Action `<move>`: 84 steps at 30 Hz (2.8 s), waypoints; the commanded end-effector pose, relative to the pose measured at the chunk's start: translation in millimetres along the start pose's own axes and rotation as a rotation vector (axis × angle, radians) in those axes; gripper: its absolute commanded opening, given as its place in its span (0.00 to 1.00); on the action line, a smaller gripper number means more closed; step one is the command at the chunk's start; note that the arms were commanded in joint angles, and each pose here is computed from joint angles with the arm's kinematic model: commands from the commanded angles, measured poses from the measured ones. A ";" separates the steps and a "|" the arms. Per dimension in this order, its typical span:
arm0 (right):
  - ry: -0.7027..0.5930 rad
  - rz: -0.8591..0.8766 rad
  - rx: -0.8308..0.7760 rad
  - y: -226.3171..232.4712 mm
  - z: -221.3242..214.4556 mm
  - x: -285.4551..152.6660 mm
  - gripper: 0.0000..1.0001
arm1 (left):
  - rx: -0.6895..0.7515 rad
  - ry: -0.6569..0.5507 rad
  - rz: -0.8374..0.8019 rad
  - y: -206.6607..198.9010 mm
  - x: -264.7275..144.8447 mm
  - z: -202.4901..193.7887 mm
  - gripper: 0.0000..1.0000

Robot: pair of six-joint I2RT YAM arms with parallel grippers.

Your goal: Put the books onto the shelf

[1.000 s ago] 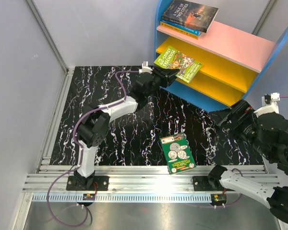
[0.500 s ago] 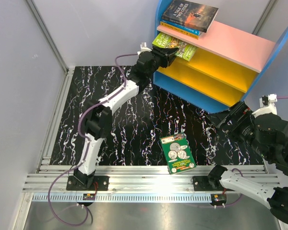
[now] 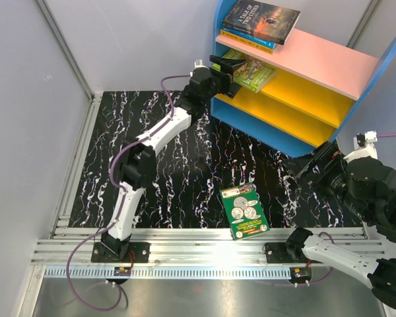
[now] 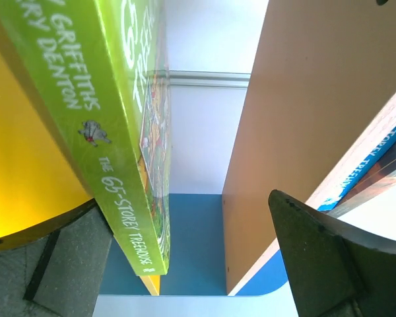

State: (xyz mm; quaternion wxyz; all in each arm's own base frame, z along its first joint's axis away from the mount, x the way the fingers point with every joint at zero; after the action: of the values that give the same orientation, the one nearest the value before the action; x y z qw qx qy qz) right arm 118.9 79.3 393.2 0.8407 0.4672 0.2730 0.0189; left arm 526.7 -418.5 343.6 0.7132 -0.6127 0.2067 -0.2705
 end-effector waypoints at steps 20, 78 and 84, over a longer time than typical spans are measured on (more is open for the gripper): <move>0.048 -0.113 -0.062 -28.1 -15.3 10.6 1.00 | 0.008 0.076 -0.015 -56.1 -33.9 11.3 0.99; 0.510 -0.818 0.177 -253.6 -137.8 196.4 1.00 | 0.365 0.832 0.612 207.5 -329.4 -247.2 0.99; 0.509 -0.715 0.211 -245.8 -142.7 211.8 0.88 | 0.308 0.876 0.636 227.4 -324.2 -281.6 0.99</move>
State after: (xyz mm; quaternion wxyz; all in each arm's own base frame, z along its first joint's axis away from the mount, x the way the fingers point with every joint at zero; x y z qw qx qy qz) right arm 155.3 106.1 40.8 0.6254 0.3813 0.6470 -0.2118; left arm 132.7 -378.0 58.9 0.6959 -0.2206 0.6238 -0.2791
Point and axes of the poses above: each gripper's point midway between its finger pads, its own x axis out along the fingers, its own y axis along the line the jaws close on, z = x × y, the point moved 2 cm from there along -x, back along the fingers, and after that the axes turned 13 degrees about x, right-handed, at the moved point
